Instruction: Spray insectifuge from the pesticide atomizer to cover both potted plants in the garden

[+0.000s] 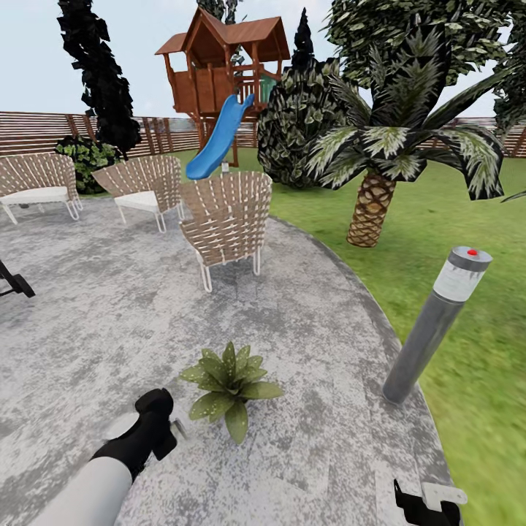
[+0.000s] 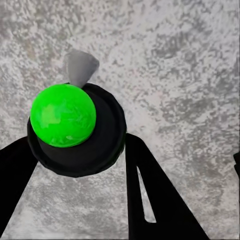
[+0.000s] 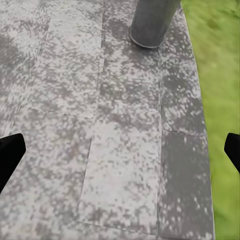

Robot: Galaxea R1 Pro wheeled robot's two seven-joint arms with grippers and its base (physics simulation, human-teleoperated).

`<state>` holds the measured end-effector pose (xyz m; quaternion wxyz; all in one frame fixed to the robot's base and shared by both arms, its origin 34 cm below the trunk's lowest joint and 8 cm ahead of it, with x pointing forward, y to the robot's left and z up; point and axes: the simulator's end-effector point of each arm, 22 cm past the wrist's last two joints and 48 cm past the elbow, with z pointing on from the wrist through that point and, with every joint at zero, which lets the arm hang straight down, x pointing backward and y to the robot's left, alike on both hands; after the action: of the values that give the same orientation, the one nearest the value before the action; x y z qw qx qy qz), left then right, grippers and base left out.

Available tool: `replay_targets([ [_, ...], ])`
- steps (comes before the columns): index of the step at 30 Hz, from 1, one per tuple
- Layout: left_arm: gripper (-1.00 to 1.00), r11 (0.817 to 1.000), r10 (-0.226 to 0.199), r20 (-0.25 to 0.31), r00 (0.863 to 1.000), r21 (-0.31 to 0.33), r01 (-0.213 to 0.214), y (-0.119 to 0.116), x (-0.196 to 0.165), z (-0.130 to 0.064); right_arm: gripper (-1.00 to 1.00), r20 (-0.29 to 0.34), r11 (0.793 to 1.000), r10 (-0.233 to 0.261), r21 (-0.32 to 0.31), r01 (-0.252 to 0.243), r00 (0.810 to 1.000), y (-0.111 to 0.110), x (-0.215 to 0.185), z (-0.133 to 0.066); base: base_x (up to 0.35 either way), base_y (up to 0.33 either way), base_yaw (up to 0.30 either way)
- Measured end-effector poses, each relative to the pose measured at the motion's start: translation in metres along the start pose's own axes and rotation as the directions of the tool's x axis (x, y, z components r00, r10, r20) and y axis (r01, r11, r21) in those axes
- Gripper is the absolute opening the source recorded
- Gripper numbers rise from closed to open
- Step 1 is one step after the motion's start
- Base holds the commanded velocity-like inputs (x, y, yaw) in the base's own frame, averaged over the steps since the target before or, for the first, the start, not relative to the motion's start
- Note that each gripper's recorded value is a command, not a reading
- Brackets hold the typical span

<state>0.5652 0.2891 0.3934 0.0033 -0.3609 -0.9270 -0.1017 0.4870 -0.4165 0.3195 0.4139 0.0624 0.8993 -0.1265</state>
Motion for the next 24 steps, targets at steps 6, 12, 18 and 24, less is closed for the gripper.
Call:
replay_targets([
  [6,-1.00,0.998,-0.007,-0.084,0.996,-0.055,0.002,0.004,0.011,-0.005,1.00,0.000,1.000,-0.001,0.000,0.001,1.000,0.000,0.000,0.000,0.022,-0.021,0.000],
  [12,-1.00,0.999,-0.009,-0.072,0.997,-0.043,0.006,-0.005,0.000,-0.009,1.00,0.001,1.000,-0.001,0.000,0.001,1.000,0.000,0.000,0.000,0.154,-0.204,0.000],
  [18,-1.00,1.000,-0.005,-0.078,0.997,-0.030,0.003,-0.012,0.002,-0.005,1.00,-0.001,1.000,-0.001,0.000,0.001,1.000,0.000,0.000,0.000,0.109,-0.249,0.000],
  [24,-1.00,1.000,-0.003,-0.085,0.996,-0.027,0.001,-0.015,0.005,-0.002,1.00,-0.001,1.000,-0.001,0.000,0.001,1.000,0.000,0.000,0.000,-0.150,-0.241,0.000],
])
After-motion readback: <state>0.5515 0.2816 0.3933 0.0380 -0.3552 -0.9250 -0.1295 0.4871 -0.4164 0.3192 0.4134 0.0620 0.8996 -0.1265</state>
